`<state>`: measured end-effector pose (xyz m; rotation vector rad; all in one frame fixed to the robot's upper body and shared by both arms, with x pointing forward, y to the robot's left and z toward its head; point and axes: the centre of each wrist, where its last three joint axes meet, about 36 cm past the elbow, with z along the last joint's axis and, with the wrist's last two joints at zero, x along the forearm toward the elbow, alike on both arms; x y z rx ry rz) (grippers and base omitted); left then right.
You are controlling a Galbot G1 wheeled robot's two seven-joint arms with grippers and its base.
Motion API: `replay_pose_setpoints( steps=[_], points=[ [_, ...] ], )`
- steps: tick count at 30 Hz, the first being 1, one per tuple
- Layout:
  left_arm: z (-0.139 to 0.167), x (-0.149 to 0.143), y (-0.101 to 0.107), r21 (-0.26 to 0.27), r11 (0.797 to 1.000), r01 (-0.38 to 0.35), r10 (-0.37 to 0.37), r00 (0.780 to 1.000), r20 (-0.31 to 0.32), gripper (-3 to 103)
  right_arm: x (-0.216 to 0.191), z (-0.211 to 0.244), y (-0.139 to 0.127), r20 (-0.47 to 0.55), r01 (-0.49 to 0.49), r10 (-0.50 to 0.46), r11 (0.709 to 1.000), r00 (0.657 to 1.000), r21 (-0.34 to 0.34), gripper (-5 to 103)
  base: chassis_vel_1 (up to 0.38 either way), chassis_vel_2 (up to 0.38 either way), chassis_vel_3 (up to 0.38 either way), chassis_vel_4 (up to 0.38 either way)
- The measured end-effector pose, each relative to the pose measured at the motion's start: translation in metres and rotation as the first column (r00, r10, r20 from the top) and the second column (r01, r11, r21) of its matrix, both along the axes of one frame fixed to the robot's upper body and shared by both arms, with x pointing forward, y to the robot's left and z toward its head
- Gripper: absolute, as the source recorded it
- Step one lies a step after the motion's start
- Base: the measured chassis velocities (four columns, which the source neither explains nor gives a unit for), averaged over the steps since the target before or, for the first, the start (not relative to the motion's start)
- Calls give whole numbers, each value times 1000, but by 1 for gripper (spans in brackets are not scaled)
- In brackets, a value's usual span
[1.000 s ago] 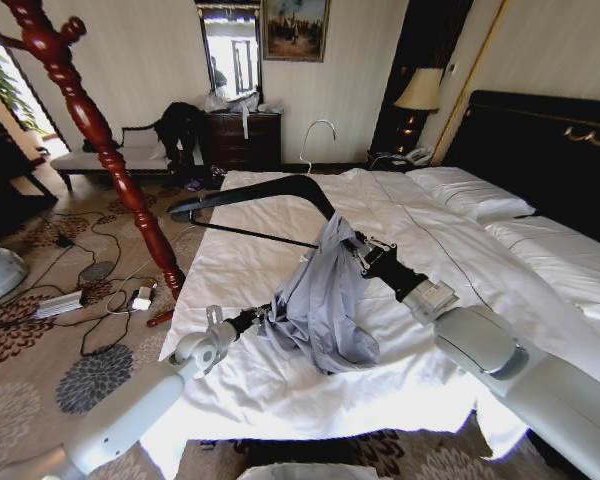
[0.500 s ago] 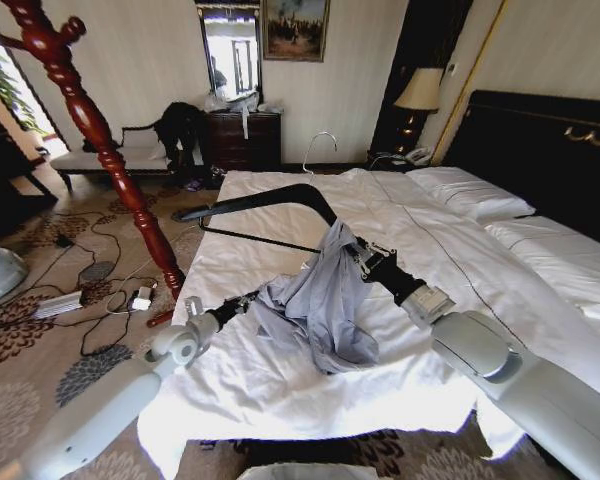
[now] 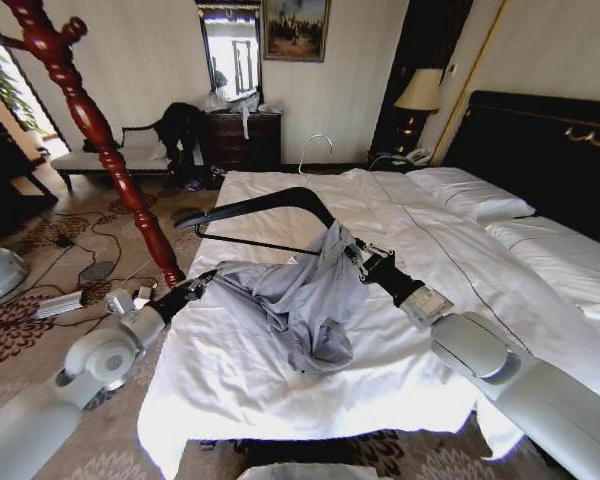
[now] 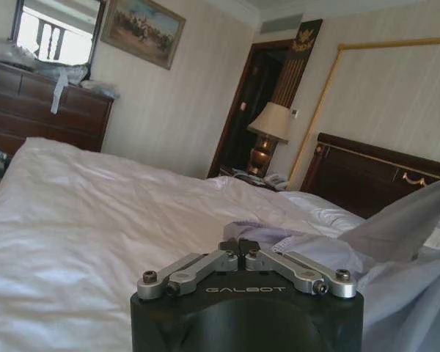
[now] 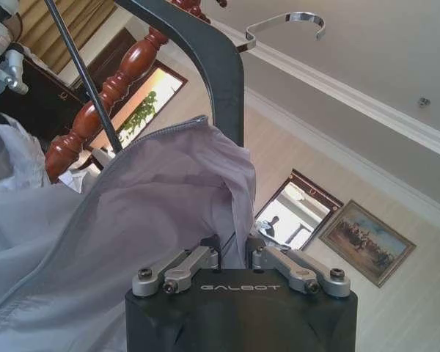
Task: Pick up the clothes from the bed and hang them on the clothes hanger.
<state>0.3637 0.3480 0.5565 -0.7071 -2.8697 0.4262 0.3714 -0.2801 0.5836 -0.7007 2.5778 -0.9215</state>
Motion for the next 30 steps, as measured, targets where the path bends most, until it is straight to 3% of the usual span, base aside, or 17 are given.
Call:
replay_pose_setpoints(
  steps=[6,11,20,21,24,25,27,30],
  points=[
    [30,3,5,-4,999,-42,42,997,65,0,1,8,-2,14,-3,3,1000,1000,0,15,0,0,0,0],
    [72,-1,17,-12,997,-72,73,988,140,0,3,17,-5,18,4,-4,1000,1000,26,15,0,0,0,0],
    [135,-9,30,27,995,-91,82,967,240,0,7,21,-7,2,25,-25,997,1000,72,15,0,0,0,0],
    [135,-9,30,27,995,-91,82,967,240,0,7,21,-7,2,25,-25,997,1000,72,15,0,0,0,0],
    [129,-6,34,126,985,-116,80,962,262,0,6,21,-8,-3,36,-36,996,999,80,15,0,0,0,0],
    [107,-14,27,157,981,-111,71,969,236,2,6,22,-10,-6,47,-46,995,999,83,15,0,0,0,0],
    [96,-20,22,156,982,-105,70,974,213,4,6,22,-11,-7,50,-49,995,999,83,15,0,0,0,0],
    [54,-44,3,140,987,-83,66,991,119,9,5,22,-12,-10,54,-53,995,999,80,15,0,0,0,0]
  ],
)
